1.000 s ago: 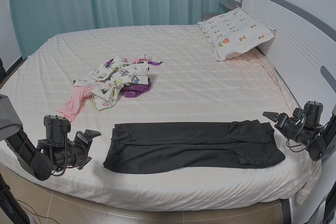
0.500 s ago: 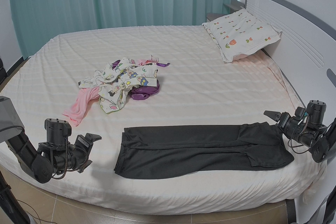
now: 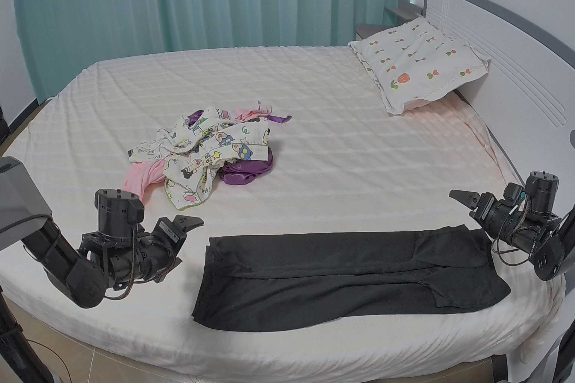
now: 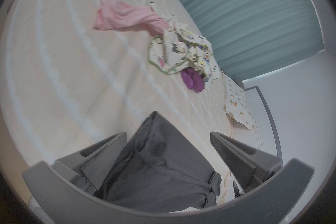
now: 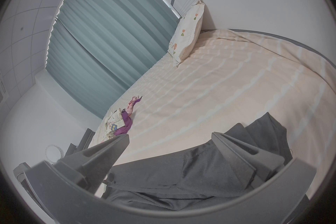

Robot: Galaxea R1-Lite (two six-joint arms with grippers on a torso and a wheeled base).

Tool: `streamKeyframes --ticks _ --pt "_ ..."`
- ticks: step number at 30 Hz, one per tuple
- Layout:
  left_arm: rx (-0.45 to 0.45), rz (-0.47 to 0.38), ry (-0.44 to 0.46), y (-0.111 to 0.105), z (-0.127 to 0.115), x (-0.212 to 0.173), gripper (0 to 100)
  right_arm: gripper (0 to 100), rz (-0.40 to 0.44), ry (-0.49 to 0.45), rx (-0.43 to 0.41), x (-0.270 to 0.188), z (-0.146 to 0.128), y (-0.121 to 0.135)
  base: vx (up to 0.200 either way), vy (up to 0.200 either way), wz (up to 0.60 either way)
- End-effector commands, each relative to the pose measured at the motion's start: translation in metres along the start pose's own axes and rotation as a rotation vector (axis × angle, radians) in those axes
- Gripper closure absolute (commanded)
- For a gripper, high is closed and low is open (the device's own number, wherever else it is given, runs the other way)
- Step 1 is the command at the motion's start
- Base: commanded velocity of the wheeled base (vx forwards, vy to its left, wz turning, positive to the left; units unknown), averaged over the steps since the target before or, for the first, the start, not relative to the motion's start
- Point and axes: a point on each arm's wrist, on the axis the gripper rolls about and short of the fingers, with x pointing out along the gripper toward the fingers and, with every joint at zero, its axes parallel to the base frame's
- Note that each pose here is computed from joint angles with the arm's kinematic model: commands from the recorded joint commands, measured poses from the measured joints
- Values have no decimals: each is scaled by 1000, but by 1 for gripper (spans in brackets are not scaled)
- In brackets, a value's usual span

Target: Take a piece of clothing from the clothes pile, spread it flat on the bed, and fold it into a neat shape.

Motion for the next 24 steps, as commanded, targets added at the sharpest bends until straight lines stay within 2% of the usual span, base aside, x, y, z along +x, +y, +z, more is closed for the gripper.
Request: streamKeyframes --ticks 1,4,7,10,16,24 --pt "63 -96 -12 -37 6 12 0 0 -2 7 1 1 -2 -1 0 0 0" --pt "77 -60 42 -52 0 28 0 0 -5 14 4 2 -3 -2 0 0 0" --pt "93 -7 94 -58 -16 49 0 0 -7 16 5 3 -3 -3 0 0 0" --pt "95 7 136 -58 -31 60 0 0 -9 19 6 4 -4 -4 0 0 0" --pt "107 23 173 -54 -43 77 0 0 -12 31 4 6 -7 -4 0 0 0" --pt "114 33 171 -52 -46 93 0 0 -21 43 4 9 -10 -7 0 0 0"
